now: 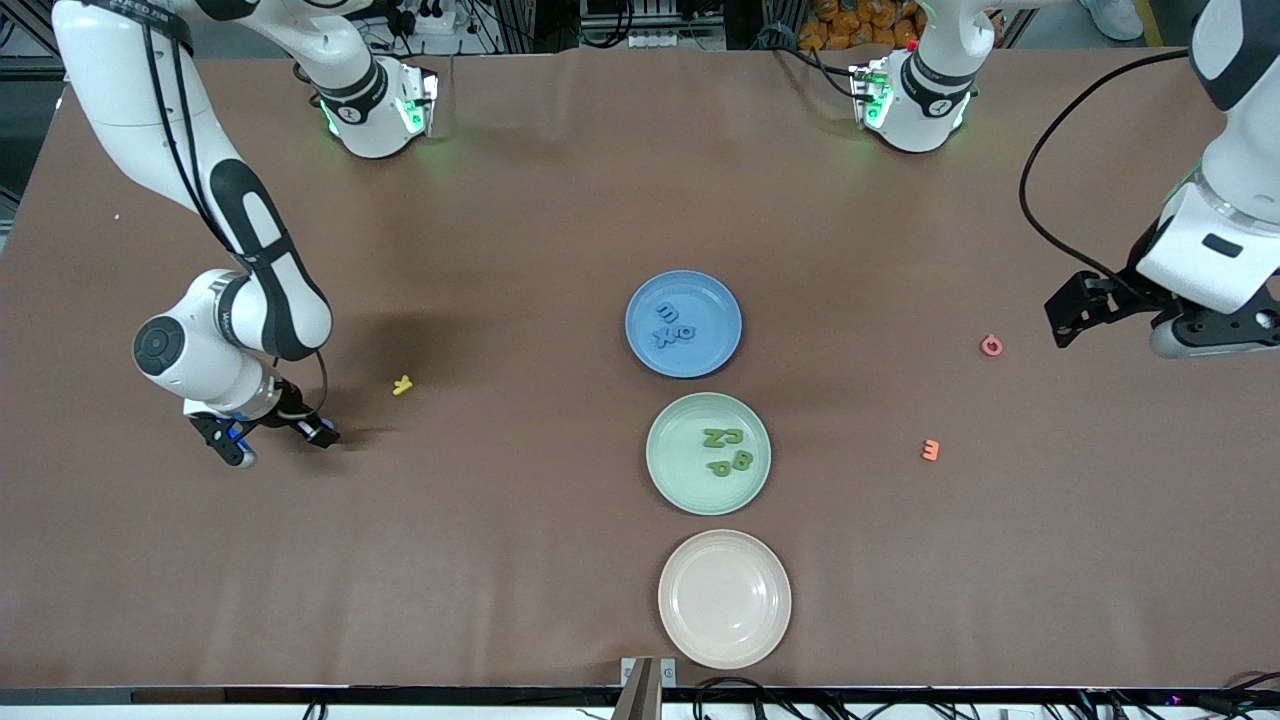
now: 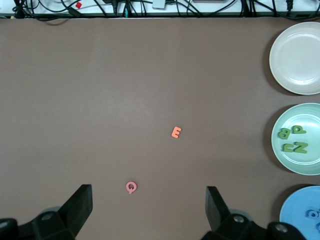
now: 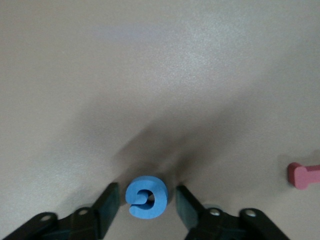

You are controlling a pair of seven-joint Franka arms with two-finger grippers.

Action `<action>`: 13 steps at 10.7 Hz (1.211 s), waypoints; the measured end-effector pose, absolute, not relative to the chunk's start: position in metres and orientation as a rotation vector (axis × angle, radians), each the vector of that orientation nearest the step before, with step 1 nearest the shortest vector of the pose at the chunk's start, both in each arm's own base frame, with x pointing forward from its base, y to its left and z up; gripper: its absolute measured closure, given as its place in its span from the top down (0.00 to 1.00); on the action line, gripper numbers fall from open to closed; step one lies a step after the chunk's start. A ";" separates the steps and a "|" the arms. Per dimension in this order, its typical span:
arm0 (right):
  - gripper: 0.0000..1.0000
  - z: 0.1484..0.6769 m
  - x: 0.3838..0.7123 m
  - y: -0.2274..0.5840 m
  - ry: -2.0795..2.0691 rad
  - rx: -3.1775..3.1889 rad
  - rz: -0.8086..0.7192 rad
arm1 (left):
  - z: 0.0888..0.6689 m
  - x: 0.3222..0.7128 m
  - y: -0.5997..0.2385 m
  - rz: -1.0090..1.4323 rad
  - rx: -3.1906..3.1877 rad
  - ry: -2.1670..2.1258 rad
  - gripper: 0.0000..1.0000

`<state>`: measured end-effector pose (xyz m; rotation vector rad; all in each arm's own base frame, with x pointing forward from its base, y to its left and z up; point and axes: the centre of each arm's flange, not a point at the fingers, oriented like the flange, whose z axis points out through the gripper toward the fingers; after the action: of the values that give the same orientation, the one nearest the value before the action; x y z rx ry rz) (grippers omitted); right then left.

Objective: Sort letters by color into matching plates
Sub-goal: 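Lift the blue c off the table with the right gripper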

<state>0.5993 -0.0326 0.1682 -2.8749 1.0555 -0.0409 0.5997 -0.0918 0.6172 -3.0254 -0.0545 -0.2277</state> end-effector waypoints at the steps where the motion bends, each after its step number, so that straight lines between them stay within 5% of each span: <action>1: 0.44 0.170 0.600 -0.032 1.049 -2.875 -0.046 | 0.620 0.596 -0.090 -0.213 -3.023 -0.059 1.00; 13: 0.38 0.173 0.601 -0.028 0.947 -2.926 -0.077 | 0.641 0.571 -0.078 -0.131 -3.016 -0.037 1.00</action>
<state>0.6013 -0.0276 0.1726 -2.9264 0.9466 -0.0774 0.5706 -0.0777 0.6412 -3.0157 -0.0367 -0.1313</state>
